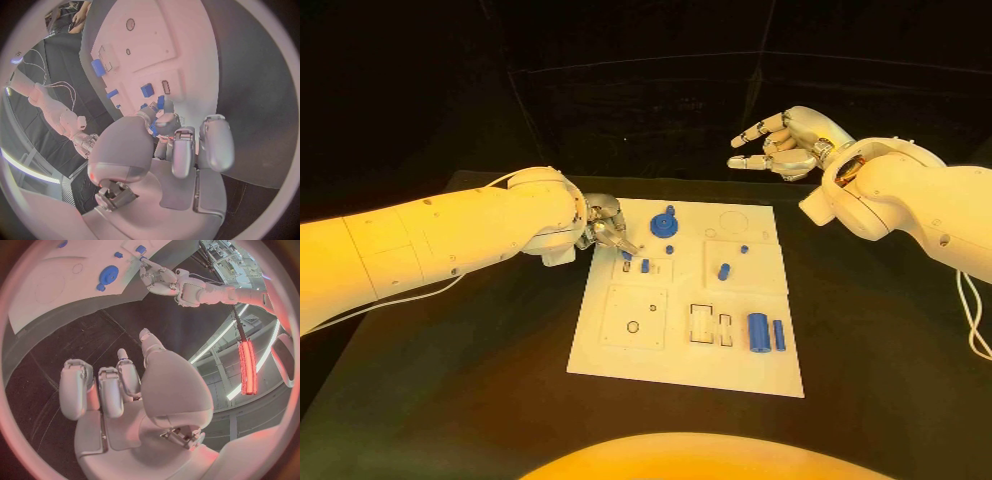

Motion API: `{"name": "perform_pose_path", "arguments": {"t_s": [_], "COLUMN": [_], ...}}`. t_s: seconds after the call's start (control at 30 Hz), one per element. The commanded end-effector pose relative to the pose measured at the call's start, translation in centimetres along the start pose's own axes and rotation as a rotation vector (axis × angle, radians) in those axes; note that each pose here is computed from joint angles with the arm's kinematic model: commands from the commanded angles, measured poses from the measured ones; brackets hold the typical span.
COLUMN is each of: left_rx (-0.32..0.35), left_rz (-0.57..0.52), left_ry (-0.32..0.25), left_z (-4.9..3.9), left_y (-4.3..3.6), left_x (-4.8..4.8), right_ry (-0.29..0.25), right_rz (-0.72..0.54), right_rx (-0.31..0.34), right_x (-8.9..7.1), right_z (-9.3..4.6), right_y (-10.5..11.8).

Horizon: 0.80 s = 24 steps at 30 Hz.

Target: Assemble the parts on the task board

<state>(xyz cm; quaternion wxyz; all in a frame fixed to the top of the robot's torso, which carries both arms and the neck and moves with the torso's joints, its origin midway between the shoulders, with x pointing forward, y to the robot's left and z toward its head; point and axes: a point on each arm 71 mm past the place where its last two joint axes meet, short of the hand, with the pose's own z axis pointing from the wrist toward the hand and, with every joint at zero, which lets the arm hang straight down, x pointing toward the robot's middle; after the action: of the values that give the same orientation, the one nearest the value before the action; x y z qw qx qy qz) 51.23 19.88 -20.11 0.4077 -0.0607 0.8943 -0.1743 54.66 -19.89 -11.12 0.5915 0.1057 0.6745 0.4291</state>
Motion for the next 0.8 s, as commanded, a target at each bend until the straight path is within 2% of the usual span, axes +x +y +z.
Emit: {"name": "perform_pose_path", "arguments": {"t_s": [0.03, 0.37, 0.8], "left_rx": [0.011, 0.004, -0.007], "left_rz": [0.028, 0.041, 0.053], "left_ry": [-0.029, 0.003, 0.036], "left_z": [-0.02, 0.02, -0.04], "left_y": [-0.03, 0.15, 0.34], "left_x": [0.02, 0.91, 1.49], "right_ry": [0.005, 0.006, 0.008], "right_rz": [-0.001, -0.001, -0.001], "right_rx": [-0.013, -0.013, -0.013], "right_x": [0.0, -0.1, -0.1], "right_z": [0.1, 0.0, 0.1], "right_y": [0.2, 0.1, 0.1]}}
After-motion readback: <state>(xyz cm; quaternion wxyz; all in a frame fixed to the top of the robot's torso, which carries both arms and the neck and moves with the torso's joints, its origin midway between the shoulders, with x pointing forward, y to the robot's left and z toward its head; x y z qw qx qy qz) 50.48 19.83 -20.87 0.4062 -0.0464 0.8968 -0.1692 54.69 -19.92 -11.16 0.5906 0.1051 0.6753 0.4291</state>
